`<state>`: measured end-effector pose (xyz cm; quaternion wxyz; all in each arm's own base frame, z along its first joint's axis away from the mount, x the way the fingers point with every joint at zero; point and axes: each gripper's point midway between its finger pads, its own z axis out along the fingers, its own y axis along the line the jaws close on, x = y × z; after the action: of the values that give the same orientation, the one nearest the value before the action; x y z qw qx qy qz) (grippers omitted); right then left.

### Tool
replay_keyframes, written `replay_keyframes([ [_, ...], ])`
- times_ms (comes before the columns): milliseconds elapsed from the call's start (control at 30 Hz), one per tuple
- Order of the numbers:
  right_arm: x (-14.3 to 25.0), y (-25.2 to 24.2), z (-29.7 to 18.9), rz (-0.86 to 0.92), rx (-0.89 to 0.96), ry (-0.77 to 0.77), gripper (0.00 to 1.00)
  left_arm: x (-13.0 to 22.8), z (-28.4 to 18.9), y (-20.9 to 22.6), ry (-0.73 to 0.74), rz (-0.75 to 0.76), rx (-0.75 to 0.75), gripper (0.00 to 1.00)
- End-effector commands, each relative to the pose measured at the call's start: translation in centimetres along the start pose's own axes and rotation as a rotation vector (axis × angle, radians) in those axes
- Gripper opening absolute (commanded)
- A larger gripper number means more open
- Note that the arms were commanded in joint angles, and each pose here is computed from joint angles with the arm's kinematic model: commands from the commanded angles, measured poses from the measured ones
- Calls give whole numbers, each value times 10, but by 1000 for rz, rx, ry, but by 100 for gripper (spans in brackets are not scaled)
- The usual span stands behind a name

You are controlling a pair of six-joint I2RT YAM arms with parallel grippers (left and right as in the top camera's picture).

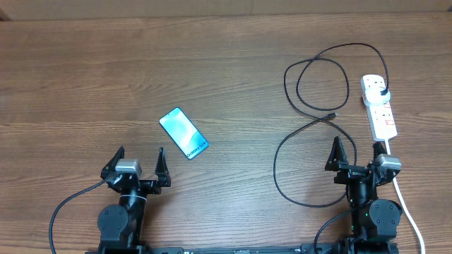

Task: Plug charger to phone and switch on socket

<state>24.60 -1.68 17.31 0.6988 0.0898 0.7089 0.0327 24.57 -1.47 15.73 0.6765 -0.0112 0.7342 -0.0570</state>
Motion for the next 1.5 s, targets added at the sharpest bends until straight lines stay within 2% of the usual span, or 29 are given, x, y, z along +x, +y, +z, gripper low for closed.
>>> replay_keyframes([
  [0, 2, 0, 0, -8, -2, -3, 100, 2, 0, 1, -1, 23, -3, 100],
  [233, 2, 0, 0, -8, -2, -3, 100, 2, 0, 1, -1, 23, -4, 100],
  [367, 2, 0, 0, -8, -2, -3, 100, -4, 0, 11, -22, 70, -65, 99],
  [533, 2, 0, 0, -8, -2, -3, 100, -10, -2, -21, -45, 63, 121, 100],
  [633, 2, 0, 0, -8, -2, -3, 100, -11, -5, -23, -11, 0, 128, 99],
  [933, 2, 0, 0, -8, -2, -3, 100, -54, -17, -21, 14, -5, 86, 100],
  [1267, 2, 0, 0, -8, -2, -3, 100, -97, 15, -37, 259, -56, 131, 100],
  [1467, 2, 0, 0, -8, -2, -3, 100, -115, 41, -45, 511, -149, 133, 100],
])
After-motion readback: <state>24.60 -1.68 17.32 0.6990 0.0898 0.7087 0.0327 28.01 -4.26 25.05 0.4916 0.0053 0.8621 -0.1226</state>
